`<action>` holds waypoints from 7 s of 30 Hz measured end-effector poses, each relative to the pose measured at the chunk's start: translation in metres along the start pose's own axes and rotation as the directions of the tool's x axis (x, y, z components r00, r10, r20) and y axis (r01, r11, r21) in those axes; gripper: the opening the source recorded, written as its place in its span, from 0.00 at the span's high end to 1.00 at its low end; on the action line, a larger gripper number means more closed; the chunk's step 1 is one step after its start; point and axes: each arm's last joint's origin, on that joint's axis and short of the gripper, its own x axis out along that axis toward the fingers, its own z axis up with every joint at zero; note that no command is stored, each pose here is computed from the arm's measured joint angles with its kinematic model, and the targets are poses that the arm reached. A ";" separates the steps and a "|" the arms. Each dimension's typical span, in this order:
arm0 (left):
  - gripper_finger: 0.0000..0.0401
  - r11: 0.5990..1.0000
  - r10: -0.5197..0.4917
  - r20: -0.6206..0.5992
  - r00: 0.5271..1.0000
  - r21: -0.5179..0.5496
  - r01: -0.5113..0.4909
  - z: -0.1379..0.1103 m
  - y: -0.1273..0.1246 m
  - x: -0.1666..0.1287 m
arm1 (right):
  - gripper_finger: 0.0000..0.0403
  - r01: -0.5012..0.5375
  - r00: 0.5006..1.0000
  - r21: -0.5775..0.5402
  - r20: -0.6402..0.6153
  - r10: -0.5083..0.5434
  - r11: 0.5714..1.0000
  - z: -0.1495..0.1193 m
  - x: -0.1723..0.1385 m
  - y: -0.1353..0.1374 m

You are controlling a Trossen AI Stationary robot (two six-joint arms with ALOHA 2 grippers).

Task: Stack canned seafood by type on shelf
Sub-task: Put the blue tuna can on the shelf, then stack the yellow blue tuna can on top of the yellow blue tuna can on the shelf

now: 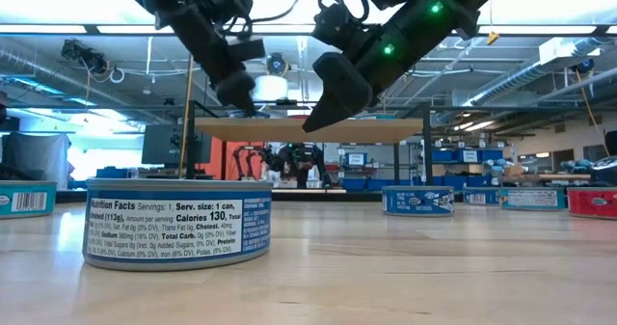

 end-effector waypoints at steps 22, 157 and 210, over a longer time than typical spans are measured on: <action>1.00 0.990 0.028 0.042 0.999 -0.136 -0.022 -0.011 0.038 0.019 | 0.94 -0.001 1.000 0.006 0.012 0.000 1.000 0.002 0.000 0.000; 1.00 0.835 -0.452 0.676 0.582 0.089 0.544 -0.097 -0.165 -0.080 | 0.99 0.710 0.568 0.207 -0.734 -0.372 0.673 -0.108 -0.112 -0.096; 1.00 0.835 -0.461 0.659 0.595 0.095 0.541 -0.098 -0.165 -0.079 | 0.99 -0.155 0.743 0.562 -0.476 0.471 0.812 -0.101 -0.114 0.009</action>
